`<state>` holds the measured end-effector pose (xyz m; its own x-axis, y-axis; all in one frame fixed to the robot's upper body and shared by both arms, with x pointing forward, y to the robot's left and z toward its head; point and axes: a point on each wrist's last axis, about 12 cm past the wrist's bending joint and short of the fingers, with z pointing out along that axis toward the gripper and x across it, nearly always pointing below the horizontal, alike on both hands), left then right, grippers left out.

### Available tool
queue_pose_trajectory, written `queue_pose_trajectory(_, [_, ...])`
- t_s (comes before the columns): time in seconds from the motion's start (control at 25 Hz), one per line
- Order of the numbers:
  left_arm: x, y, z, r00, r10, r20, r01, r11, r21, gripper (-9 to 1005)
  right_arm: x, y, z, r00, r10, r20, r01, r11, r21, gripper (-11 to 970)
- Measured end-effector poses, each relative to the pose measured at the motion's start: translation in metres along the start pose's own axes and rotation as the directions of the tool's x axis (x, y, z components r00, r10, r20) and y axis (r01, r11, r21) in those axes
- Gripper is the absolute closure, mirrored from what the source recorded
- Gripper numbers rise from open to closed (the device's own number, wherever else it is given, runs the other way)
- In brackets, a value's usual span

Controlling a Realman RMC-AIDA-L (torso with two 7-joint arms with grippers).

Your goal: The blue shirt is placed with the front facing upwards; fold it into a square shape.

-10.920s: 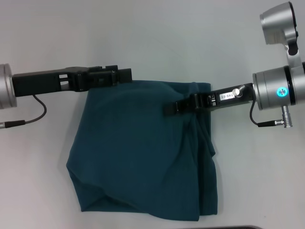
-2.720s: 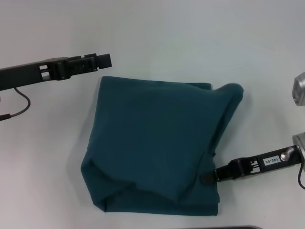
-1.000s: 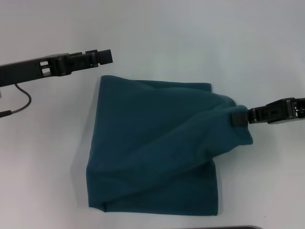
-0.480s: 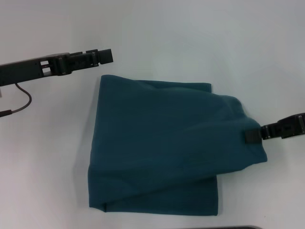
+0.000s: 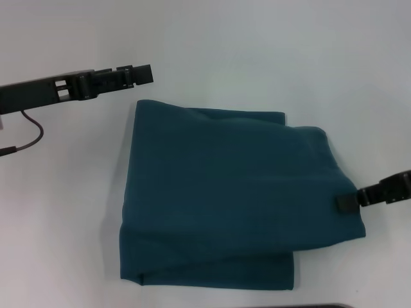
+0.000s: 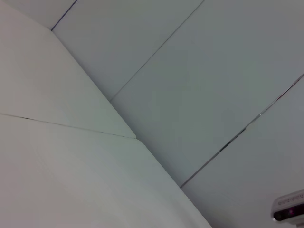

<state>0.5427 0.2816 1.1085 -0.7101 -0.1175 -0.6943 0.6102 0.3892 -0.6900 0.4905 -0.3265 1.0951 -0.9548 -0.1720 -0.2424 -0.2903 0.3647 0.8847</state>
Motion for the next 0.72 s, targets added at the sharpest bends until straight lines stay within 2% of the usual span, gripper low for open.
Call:
queue_pose_trajectory(0.4, [-0.001,0.000,0.000,1.000,0.006,0.000,-0.006,1.000,-0.001,89,0.010,-0.012,0.004,0.996,0.058,-0.063,-0.052,0.995,0.089,781])
queue_pose_trajectory(0.72, [-0.001,0.001,0.001,1.000,0.008,0.000,-0.008,1.000,-0.011,90,0.021,-0.022,-0.005,0.995,0.095,0.013,-0.096,0.986,0.133,766])
